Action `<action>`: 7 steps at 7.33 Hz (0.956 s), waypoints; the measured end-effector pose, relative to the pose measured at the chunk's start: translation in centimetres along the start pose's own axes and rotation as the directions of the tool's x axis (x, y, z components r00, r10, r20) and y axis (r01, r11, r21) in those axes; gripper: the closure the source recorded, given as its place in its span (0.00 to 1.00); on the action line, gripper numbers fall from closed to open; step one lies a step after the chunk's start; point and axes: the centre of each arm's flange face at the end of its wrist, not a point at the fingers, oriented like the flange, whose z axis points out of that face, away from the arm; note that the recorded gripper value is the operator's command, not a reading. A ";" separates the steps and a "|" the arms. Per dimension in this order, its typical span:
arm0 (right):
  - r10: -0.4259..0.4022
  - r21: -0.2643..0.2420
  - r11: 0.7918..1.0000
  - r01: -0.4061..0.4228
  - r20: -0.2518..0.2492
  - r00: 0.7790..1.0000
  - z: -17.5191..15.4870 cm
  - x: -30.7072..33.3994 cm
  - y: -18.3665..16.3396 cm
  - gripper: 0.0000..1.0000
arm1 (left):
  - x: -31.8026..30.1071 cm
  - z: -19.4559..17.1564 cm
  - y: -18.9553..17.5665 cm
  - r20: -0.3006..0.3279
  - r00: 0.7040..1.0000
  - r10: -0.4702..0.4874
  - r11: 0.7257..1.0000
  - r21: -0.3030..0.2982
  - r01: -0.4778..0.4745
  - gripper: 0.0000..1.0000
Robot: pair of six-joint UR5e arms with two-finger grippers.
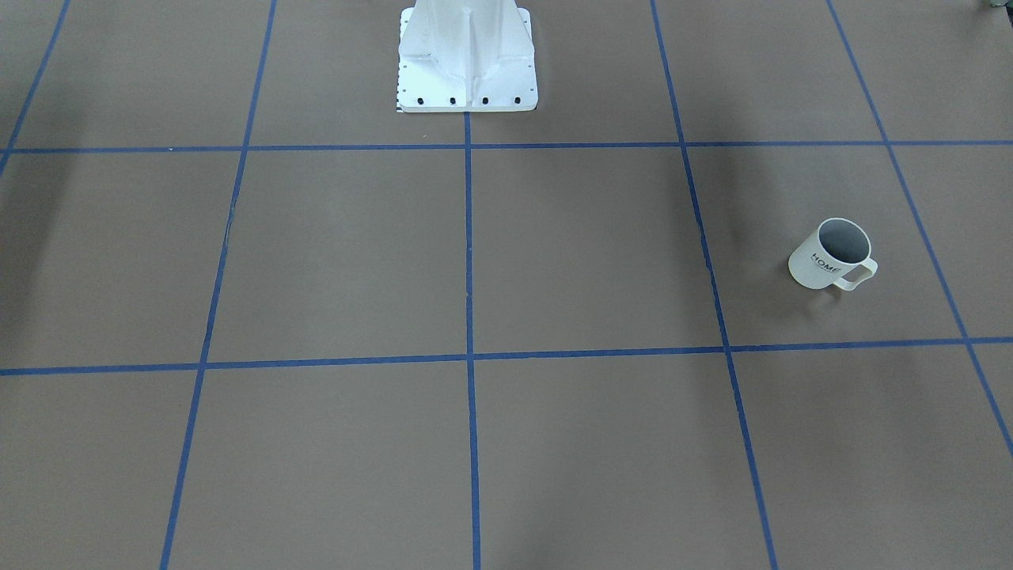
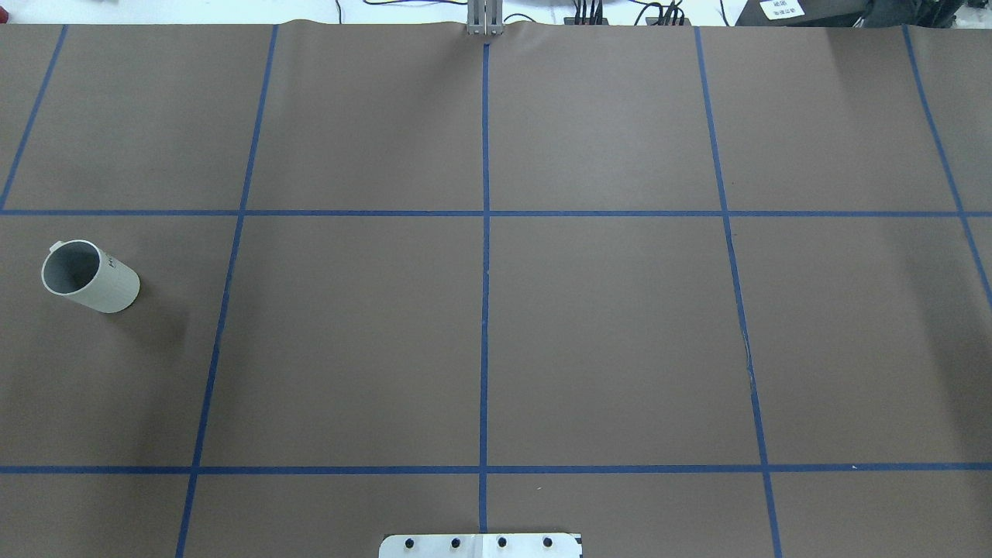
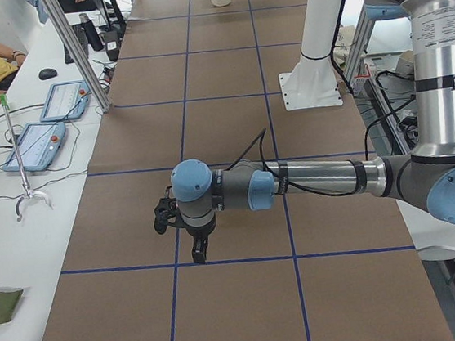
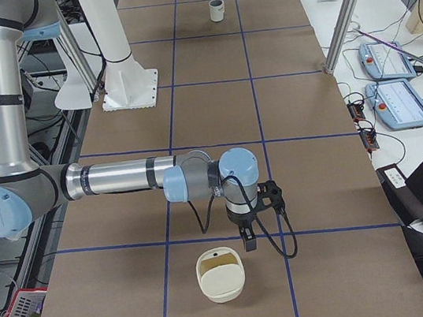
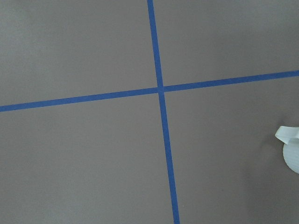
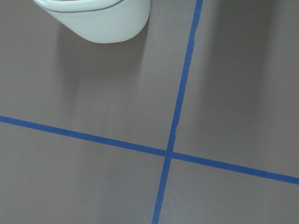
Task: Left arm hands cup to right arm to dump lemon
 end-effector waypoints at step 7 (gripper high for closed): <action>-0.170 0.233 0.956 0.176 -0.048 0.984 -6.5 -4.7 -3.5 0.00 | 2.6 -2.5 -2.5 0.016 0.989 0.144 0.979 0.143 -0.145 0.00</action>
